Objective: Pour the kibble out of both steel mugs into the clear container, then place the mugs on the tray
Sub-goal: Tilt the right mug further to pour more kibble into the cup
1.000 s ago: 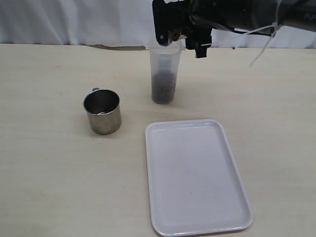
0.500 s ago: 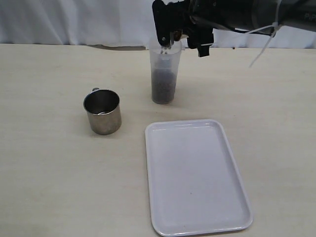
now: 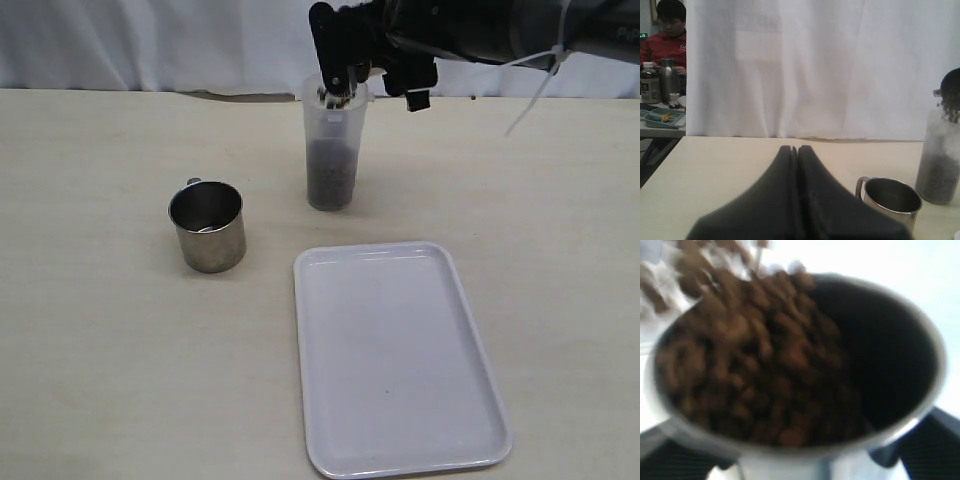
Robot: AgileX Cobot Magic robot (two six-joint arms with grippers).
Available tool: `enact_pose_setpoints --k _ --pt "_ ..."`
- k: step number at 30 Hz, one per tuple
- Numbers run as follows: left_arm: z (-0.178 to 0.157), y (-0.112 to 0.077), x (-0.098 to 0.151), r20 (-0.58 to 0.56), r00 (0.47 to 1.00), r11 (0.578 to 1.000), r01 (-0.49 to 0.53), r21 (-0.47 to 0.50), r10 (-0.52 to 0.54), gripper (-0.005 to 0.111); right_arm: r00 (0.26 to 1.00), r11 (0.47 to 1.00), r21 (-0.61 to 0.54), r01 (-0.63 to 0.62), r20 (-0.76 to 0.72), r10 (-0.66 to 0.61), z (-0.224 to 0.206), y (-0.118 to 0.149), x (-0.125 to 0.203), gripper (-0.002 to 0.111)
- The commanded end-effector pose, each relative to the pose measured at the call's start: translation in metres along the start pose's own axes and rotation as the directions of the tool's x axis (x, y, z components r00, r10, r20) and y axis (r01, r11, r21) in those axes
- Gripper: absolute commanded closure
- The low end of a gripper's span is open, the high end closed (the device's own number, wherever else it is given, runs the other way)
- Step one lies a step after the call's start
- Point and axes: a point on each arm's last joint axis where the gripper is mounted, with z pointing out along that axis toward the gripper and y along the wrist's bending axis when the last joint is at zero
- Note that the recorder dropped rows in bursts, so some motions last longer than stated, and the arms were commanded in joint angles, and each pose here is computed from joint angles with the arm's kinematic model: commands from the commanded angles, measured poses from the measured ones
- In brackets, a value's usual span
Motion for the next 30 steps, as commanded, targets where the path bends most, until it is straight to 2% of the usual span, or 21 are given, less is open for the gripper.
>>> enact_pose_setpoints --k 1,30 --pt "-0.0002 -0.0001 -0.0002 0.013 1.0 1.0 0.007 0.0 -0.007 0.107 1.0 0.999 0.032 0.025 -0.002 -0.024 -0.0038 -0.0077 0.0023 0.103" --pt "-0.0002 -0.0001 -0.0002 0.013 1.0 1.0 0.007 0.0 -0.007 0.107 1.0 0.999 0.047 0.024 -0.009 -0.024 -0.0112 -0.0139 0.0066 0.103"
